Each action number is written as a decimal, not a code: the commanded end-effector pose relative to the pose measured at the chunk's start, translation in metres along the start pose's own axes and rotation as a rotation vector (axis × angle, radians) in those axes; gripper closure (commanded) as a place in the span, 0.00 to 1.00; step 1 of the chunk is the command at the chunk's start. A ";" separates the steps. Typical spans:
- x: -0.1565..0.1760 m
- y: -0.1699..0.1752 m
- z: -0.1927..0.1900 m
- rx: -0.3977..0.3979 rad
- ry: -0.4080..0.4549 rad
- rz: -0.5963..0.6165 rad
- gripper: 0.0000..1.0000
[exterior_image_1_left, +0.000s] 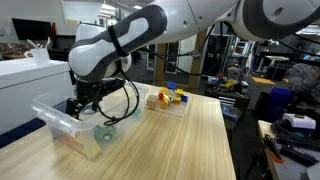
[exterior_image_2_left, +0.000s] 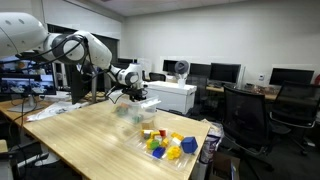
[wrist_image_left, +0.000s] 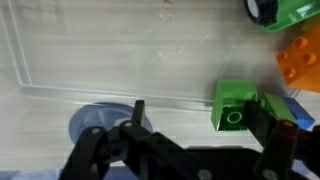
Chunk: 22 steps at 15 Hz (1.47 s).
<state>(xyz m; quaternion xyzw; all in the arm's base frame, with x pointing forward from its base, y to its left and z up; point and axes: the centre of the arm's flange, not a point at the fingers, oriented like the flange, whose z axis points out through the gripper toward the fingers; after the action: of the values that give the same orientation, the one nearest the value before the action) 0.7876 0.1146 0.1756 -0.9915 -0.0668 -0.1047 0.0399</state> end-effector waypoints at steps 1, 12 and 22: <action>-0.001 0.011 -0.007 -0.075 -0.022 0.044 0.00; -0.002 -0.028 -0.019 0.000 0.026 -0.037 0.00; -0.001 -0.020 0.006 -0.010 0.004 -0.040 0.00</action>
<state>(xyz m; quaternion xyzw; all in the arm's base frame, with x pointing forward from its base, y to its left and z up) 0.7833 0.1381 0.1755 -0.9916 -0.0734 -0.1010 0.0337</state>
